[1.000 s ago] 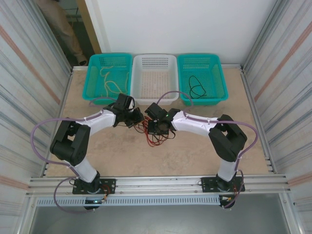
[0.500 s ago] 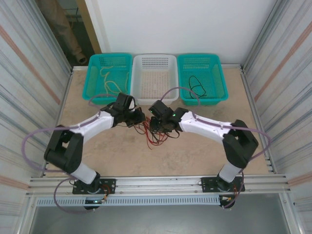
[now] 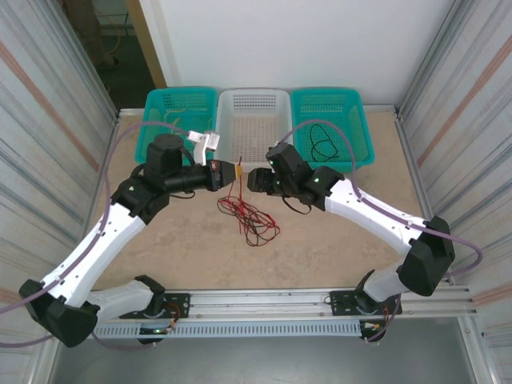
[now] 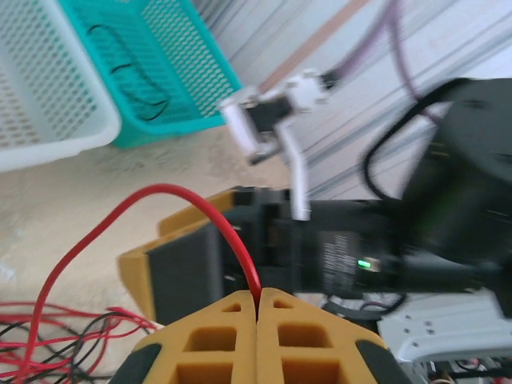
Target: Untangle the cables
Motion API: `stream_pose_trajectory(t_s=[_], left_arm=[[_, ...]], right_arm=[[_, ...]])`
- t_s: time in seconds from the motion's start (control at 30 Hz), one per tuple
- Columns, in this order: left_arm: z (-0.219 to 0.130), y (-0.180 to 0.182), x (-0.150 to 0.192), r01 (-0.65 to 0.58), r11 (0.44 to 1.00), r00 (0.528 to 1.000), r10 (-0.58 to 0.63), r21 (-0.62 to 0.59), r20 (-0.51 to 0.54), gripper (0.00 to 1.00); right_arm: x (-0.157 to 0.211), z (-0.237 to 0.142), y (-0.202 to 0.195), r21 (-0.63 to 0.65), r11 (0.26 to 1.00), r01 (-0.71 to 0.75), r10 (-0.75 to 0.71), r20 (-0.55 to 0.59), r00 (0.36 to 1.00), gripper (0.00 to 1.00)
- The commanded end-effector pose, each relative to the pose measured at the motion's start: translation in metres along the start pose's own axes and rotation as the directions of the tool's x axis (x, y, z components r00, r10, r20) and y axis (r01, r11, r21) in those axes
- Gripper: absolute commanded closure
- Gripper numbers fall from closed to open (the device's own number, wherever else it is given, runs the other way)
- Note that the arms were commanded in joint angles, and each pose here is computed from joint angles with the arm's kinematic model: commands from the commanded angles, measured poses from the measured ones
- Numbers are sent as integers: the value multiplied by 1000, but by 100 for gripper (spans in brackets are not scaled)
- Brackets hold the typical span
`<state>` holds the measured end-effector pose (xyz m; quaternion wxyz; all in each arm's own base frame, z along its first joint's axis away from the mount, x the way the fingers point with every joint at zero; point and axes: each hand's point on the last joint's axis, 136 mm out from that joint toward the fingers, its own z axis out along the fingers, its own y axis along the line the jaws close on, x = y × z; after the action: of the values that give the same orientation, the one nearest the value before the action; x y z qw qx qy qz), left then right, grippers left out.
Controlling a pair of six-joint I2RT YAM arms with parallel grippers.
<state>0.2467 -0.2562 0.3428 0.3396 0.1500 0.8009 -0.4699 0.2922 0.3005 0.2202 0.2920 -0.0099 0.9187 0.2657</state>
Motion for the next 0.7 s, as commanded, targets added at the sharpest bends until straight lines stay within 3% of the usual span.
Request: stream_pose_trajectory(t_s=[0.0, 0.23, 0.37, 0.5, 0.67], left_arm=[[-15, -41, -10, -78, 986, 997, 75, 145, 24, 100], [-36, -80, -34, -135, 962, 988, 114, 238, 102, 100], [-45, -98, -47, -169, 946, 982, 136, 277, 133, 100], [-45, -99, -54, -190, 946, 976, 152, 263, 157, 100], [-35, -87, -63, -181, 962, 976, 151, 204, 156, 100]], right_arm=[[-12, -15, 20, -95, 995, 19, -16, 31, 999, 38], [-4, -27, 53, -308, 950, 45, -39, 26, 999, 38], [1, -30, 60, -357, 933, 40, -34, 24, 999, 38], [-2, -31, 47, -288, 957, 38, -26, 46, 999, 38], [-8, -34, 1, -133, 991, -26, 37, 83, 996, 37]])
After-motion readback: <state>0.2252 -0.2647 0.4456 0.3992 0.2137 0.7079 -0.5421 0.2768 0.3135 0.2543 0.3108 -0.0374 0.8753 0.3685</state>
